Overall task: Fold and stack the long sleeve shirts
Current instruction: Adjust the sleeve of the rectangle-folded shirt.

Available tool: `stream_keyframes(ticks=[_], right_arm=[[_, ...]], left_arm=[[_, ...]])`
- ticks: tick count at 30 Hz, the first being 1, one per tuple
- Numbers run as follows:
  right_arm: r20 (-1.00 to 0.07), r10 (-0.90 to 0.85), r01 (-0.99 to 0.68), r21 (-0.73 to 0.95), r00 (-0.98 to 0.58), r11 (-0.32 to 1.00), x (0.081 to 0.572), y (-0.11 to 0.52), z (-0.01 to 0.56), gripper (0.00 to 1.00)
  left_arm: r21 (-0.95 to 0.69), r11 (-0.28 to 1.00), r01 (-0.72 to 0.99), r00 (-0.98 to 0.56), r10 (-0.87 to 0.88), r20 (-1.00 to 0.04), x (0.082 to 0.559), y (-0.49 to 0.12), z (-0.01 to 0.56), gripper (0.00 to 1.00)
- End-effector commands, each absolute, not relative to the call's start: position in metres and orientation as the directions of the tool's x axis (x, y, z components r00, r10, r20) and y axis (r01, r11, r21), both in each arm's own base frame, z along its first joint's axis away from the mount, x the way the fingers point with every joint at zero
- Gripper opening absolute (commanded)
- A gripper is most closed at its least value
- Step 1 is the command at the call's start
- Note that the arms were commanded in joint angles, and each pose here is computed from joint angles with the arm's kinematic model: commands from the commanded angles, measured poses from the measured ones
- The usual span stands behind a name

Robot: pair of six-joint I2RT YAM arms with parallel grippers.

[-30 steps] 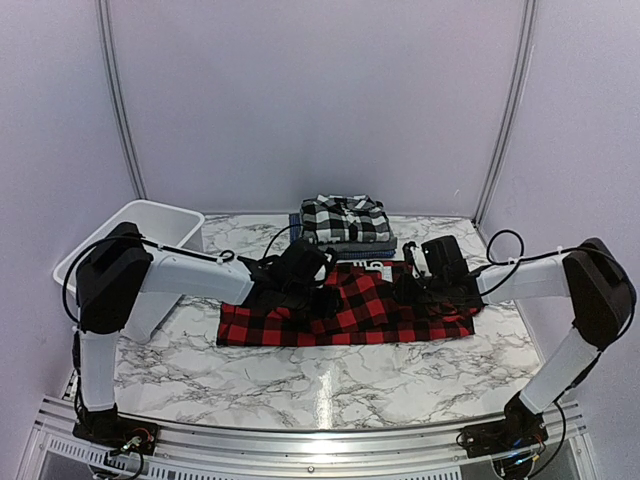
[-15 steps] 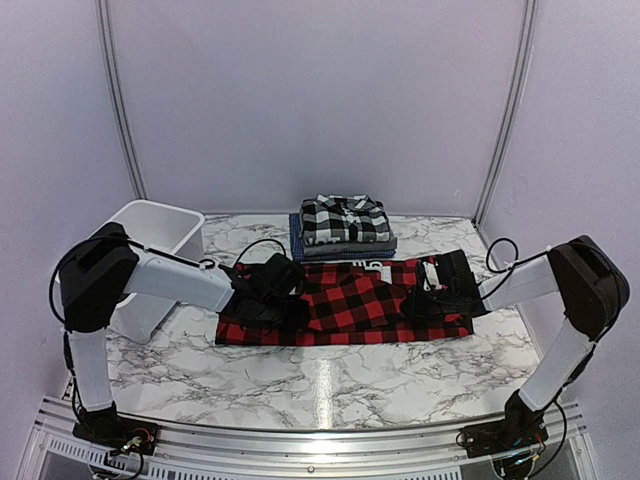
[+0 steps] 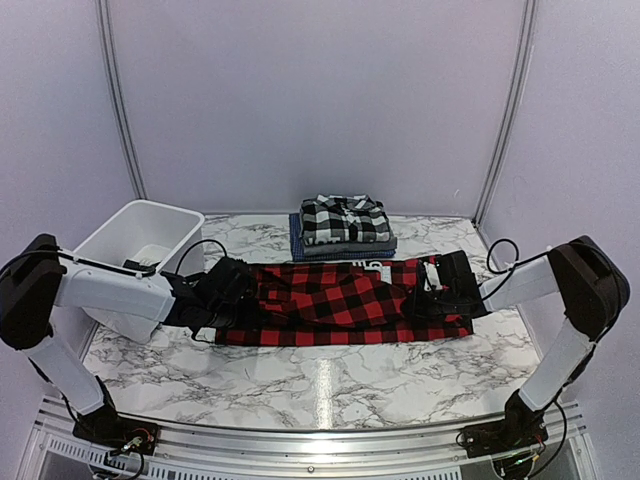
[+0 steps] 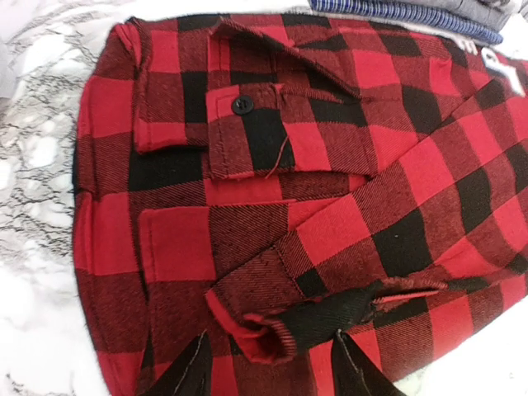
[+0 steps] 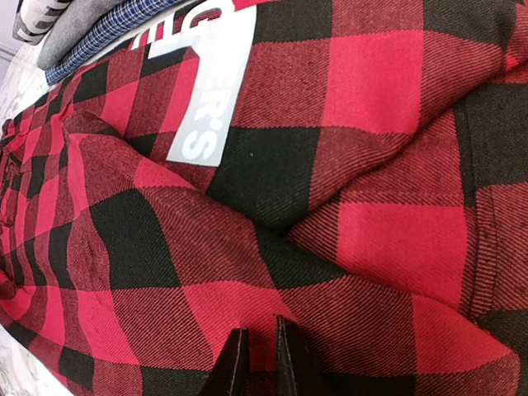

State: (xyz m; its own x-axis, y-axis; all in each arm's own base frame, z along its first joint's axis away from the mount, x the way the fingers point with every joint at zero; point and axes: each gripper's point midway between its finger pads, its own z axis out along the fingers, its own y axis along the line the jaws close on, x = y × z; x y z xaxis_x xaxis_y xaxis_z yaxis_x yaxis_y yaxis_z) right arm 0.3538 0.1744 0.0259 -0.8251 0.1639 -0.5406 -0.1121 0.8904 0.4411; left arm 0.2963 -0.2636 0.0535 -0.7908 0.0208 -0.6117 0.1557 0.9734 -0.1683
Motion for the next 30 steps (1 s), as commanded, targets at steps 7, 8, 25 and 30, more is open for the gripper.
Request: stream_keyframes(ticks=[7,8,25,30], right_arm=[[-0.565,0.145,-0.11,0.391,-0.812,0.914,0.351,0.161,0.042,0.14],[-0.569,0.144,-0.113,0.392,-0.81,0.913,0.351,0.161,0.044,0.14],[-0.598,0.138,-0.137,0.391,-0.79,0.91,0.349,0.161,0.064,0.15],[-0.605,0.142,-0.137,0.391,-0.783,0.91,0.35,0.16,0.068,0.15]], left_arm=[[-0.338,0.937,0.085,-0.779,-0.149,-0.609,0.291,-0.251,0.085,0.48],[-0.363,0.929,0.073,-0.79,-0.169,-0.589,0.291,-0.25,0.082,0.46],[-0.492,0.87,0.033,-0.866,-0.221,-0.449,0.297,-0.274,0.041,0.28],[-0.469,0.882,0.049,-0.859,-0.202,-0.47,0.302,-0.275,0.044,0.14]])
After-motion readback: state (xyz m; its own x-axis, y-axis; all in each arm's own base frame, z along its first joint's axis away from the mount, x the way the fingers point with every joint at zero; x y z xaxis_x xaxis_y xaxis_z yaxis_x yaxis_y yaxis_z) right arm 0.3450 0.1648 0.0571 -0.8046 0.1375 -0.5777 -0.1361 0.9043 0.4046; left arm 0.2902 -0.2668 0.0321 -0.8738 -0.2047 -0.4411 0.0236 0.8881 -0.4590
